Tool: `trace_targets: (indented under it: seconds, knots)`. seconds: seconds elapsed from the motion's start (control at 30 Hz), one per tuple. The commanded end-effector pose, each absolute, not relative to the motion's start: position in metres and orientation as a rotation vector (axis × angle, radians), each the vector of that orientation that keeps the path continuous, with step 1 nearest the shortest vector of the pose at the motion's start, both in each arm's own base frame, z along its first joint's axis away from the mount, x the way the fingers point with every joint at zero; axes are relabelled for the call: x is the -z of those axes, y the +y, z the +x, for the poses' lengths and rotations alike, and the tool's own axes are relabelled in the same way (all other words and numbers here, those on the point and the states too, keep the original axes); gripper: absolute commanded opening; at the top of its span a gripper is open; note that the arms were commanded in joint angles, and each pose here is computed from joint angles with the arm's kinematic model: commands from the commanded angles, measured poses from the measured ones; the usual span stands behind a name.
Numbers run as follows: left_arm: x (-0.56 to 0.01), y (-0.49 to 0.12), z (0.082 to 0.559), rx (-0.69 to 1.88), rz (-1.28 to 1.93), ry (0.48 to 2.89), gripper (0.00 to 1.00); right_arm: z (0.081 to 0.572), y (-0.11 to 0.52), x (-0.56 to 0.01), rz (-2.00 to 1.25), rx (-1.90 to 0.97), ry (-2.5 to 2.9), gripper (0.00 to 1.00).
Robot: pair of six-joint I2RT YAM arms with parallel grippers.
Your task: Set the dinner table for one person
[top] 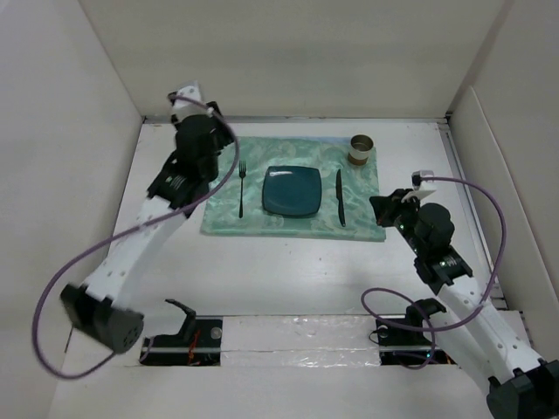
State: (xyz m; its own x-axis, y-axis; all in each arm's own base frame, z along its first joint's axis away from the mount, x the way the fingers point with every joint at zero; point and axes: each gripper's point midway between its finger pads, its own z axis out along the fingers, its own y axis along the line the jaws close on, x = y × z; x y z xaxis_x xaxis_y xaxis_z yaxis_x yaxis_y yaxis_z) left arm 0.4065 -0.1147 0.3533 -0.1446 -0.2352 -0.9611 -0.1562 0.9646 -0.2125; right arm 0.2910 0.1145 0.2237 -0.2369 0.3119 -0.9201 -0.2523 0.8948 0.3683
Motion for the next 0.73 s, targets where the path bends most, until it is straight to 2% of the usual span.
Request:
trace_targets:
  seconds: [0.0, 0.07, 0.1, 0.17, 0.2, 0.23, 0.27, 0.37, 0.4, 0.47, 0.53, 0.7]
  knots:
    - [-0.349, -0.091, 0.363, 0.117, -0.378, 1.717, 0.46, 0.284, 0.124, -0.262, -0.032, -0.571, 1.622, 0.04]
    - [-0.367, -0.078, 0.332, 0.180, -0.407, 1.652, 0.50, 0.274, 0.127, -0.285, -0.061, -0.596, 1.597, 0.12]
    - [-0.356, -0.074, 0.321, 0.181, -0.400, 1.672, 0.52, 0.270, 0.128, -0.296, -0.070, -0.607, 1.582, 0.24]
    - [-0.368, -0.065, 0.293, 0.254, -0.421, 1.621, 0.53, 0.259, 0.124, -0.319, -0.063, -0.606, 1.572, 0.35]
    - [-0.356, -0.060, 0.284, 0.252, -0.430, 1.640, 0.53, 0.257, 0.115, -0.327, -0.028, -0.572, 1.566, 0.45]
    - [-0.368, -0.051, 0.266, 0.290, -0.454, 1.582, 0.53, 0.254, 0.104, -0.327, 0.010, -0.522, 1.593, 0.49]
    - [-0.365, -0.047, 0.258, 0.307, -0.473, 1.567, 0.53, 0.244, 0.094, -0.354, 0.032, -0.505, 1.536, 0.56]
    - [-0.362, -0.031, 0.229, 0.354, -0.503, 1.494, 0.58, 0.225, 0.059, -0.380, 0.132, -0.391, 1.471, 0.59]
    - [-0.358, -0.022, 0.212, 0.385, -0.523, 1.453, 0.58, 0.206, 0.036, -0.395, 0.199, -0.347, 1.382, 0.59]
    - [-0.356, -0.021, 0.209, 0.395, -0.524, 1.444, 0.59, 0.200, 0.031, -0.397, 0.218, -0.341, 1.360, 0.59]
    - [-0.350, -0.017, 0.201, 0.399, -0.531, 1.439, 0.59, 0.188, 0.019, -0.394, 0.258, -0.331, 1.318, 0.59]
    - [-0.335, -0.018, 0.201, 0.402, -0.526, 1.455, 0.62, 0.198, 0.027, -0.361, 0.266, -0.353, 1.382, 0.59]
